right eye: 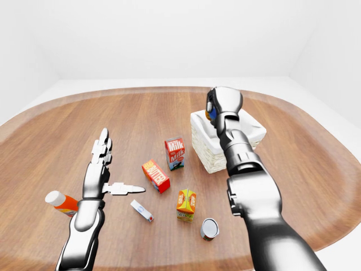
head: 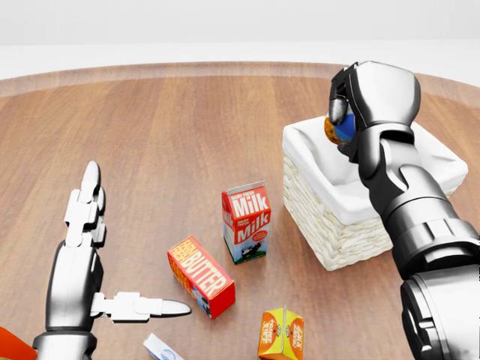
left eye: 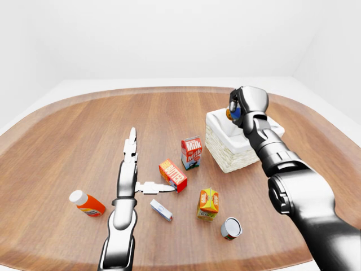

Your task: Pick up the alphabet soup and the tomato sauce, and put them in the basket.

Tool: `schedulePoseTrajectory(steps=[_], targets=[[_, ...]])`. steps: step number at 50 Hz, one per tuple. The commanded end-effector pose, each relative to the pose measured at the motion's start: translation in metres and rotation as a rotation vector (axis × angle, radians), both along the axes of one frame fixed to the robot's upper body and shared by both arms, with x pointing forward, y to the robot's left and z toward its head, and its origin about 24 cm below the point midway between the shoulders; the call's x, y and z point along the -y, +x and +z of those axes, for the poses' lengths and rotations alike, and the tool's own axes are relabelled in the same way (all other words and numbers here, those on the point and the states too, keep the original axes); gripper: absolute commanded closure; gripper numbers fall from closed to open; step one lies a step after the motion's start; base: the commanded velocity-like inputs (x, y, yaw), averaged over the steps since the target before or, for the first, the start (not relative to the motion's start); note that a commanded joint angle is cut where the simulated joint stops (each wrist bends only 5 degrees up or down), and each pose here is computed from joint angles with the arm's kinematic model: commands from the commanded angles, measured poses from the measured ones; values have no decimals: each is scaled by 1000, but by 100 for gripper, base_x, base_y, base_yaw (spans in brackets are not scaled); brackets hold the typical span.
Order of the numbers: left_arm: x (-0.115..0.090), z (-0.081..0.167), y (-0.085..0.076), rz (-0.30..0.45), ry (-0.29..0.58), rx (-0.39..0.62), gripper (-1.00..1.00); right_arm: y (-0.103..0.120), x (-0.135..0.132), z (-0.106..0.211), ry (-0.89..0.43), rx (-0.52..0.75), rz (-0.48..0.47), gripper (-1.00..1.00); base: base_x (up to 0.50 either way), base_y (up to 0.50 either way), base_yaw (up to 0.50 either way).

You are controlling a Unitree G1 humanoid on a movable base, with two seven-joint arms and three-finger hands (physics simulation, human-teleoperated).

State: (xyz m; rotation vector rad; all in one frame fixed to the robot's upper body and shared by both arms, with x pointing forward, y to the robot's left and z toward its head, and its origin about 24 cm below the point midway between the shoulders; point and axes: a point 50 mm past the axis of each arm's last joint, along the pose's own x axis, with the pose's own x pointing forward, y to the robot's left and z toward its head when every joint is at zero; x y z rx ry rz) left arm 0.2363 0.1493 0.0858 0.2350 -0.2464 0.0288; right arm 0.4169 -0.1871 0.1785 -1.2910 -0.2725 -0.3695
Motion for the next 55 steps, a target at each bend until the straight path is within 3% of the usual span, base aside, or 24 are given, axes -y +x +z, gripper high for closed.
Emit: schedulePoseTrajectory(steps=[1, 12, 21, 55], targets=[[0, 1, 0, 1, 2, 3, -100, 1, -6, -2, -61, -26, 13, 100, 0, 0, 0], [0, 2, 0, 2, 1, 8, -100, 1, -14, -7, -143, -47, 40, 100, 0, 0, 0], [-1, 1, 1, 4, -1, 4, -100, 0, -7, -13, -186, -77, -18, 100, 0, 0, 0], [0, 2, 0, -2, -2, 8, -100, -2, 3, -20, -208, -107, -78, 100, 0, 0, 0]])
